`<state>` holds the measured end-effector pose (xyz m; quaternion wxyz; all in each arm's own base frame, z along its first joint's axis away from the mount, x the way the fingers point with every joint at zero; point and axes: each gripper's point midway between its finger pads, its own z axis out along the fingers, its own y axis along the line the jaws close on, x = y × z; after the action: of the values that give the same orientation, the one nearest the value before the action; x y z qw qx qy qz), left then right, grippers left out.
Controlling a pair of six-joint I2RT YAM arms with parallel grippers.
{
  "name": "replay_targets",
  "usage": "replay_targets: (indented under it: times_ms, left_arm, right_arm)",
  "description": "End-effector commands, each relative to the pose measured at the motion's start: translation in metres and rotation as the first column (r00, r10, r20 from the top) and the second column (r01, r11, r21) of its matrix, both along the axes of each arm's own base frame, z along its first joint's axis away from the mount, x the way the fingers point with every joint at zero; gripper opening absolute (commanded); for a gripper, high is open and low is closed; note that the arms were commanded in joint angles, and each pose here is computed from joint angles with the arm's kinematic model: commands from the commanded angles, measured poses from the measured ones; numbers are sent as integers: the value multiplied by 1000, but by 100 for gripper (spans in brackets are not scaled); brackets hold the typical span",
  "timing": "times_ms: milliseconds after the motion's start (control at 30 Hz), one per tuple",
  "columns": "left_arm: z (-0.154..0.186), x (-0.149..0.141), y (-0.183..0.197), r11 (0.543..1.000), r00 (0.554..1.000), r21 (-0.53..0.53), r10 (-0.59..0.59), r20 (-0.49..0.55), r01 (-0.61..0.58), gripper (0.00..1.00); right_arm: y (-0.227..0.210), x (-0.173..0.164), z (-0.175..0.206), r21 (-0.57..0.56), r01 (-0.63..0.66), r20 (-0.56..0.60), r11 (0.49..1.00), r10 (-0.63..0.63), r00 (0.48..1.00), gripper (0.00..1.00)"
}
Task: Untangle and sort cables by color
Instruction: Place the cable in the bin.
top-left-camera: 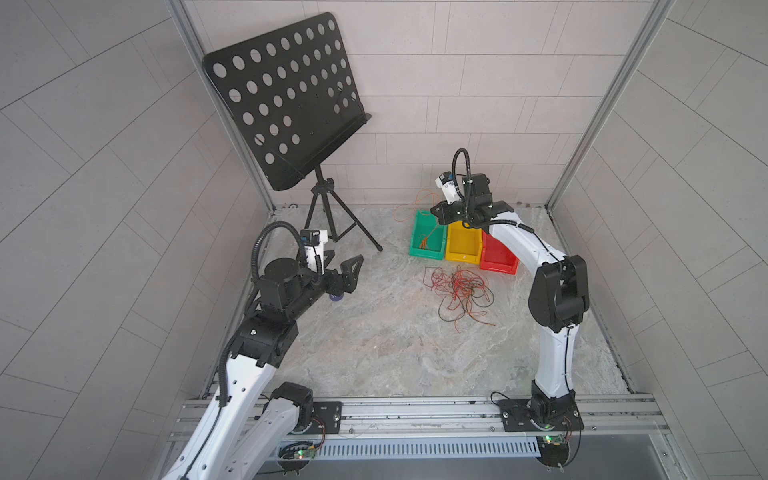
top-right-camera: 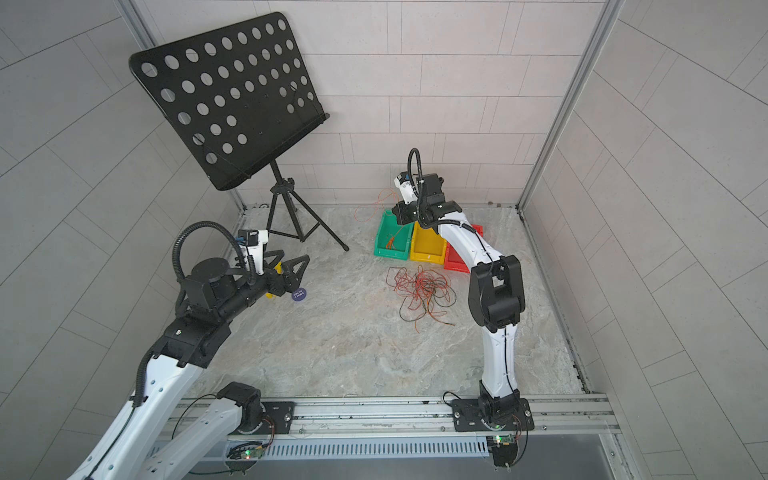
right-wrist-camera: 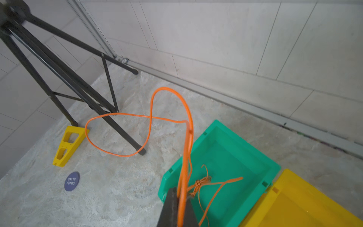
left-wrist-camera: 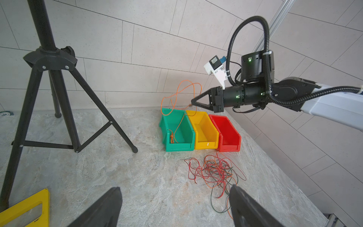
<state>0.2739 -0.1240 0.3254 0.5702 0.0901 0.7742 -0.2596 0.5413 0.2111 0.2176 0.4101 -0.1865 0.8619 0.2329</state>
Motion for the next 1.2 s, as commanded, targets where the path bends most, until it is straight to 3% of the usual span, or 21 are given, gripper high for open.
replay_targets:
  times_ms: [0, 733, 1167]
  left_arm:
    - [1, 2, -1, 1000, 1000, 17, -4, 28, 3, 92]
    - [-3, 4, -2, 1000, 1000, 15, -4, 14, 4, 92]
    - [-5, 4, -1, 1000, 1000, 27, -3, 13, 2, 93]
  right_arm:
    - [-16, -9, 16, -67, 31, 34, 997, -29, 999, 0]
    - [-74, -22, -26, -357, 201, -43, 912, -231, 972, 0]
    - [-49, -15, -48, -520, 139, -57, 843, -196, 979, 0]
